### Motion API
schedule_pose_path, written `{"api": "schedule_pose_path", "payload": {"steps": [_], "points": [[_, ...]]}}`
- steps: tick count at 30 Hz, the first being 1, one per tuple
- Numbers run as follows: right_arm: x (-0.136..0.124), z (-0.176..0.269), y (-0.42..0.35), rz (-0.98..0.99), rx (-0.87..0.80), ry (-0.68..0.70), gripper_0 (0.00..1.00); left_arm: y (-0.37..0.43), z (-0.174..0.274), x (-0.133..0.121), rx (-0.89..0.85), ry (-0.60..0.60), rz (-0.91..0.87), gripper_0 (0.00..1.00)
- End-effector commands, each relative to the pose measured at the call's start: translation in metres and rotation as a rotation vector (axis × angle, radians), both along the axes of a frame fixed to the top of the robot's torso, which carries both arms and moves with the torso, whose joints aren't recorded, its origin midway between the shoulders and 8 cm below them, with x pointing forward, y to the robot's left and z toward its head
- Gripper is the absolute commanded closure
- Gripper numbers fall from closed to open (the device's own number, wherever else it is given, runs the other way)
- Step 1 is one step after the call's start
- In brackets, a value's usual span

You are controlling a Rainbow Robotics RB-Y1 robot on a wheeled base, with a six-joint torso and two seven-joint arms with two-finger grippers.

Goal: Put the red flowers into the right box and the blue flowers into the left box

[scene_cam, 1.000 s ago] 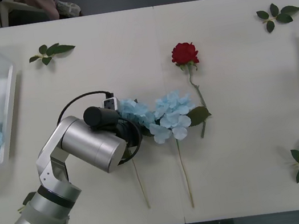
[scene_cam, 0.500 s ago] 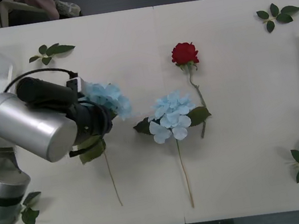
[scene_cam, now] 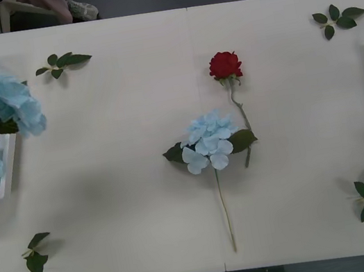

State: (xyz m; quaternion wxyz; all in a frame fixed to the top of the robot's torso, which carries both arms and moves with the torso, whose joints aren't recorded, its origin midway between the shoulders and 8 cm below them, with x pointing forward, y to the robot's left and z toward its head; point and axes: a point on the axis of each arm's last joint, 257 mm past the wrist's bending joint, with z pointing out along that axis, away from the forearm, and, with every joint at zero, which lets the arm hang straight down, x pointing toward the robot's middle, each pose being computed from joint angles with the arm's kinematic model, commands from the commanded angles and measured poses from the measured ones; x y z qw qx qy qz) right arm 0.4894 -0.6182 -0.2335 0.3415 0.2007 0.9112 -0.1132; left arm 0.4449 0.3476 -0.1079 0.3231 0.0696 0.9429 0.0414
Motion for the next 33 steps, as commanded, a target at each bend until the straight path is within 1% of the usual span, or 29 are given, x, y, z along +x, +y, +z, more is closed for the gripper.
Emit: {"api": "schedule_pose_path", "payload": {"steps": [1, 4, 8, 11, 13, 15, 19, 22, 25, 30, 33], "points": [[0.016, 0.041, 0.007, 0.037, -0.029, -0.038, 0.17, 0.047, 0.033, 0.015, 0.121, -0.047, -0.031, 1.00], [0.014, 0.058, 0.020, 0.051, -0.005, -0.021, 0.16, 0.073, 0.046, 0.035, 0.136, -0.078, -0.017, 1.00], [0.011, 0.084, 0.041, 0.087, 0.017, -0.003, 0.16, 0.111, 0.054, 0.059, 0.166, -0.124, 0.043, 1.00], [0.010, 0.101, 0.060, 0.121, 0.038, 0.011, 0.16, 0.136, 0.054, 0.083, 0.189, -0.166, 0.067, 1.00], [0.011, 0.114, 0.081, 0.163, 0.082, 0.014, 0.17, 0.156, 0.051, 0.101, 0.197, -0.200, 0.094, 1.00], [0.013, 0.121, 0.098, 0.197, 0.118, 0.023, 0.17, 0.168, 0.048, 0.112, 0.200, -0.221, 0.116, 1.00], [0.019, 0.138, 0.136, 0.278, 0.182, 0.040, 0.17, 0.193, 0.043, 0.130, 0.257, -0.250, 0.155, 1.00], [0.025, 0.146, 0.165, 0.312, 0.242, 0.040, 0.17, 0.210, 0.035, 0.138, 0.286, -0.256, 0.181, 1.00], [0.034, 0.143, 0.197, 0.350, 0.303, 0.037, 0.16, 0.220, 0.027, 0.147, 0.299, -0.280, 0.189, 1.00], [0.044, 0.133, 0.241, 0.415, 0.349, 0.046, 0.16, 0.234, 0.015, 0.160, 0.344, -0.337, 0.183, 1.00], [0.049, 0.124, 0.264, 0.435, 0.374, 0.057, 0.16, 0.243, 0.012, 0.163, 0.370, -0.358, 0.185, 0.99]]}}
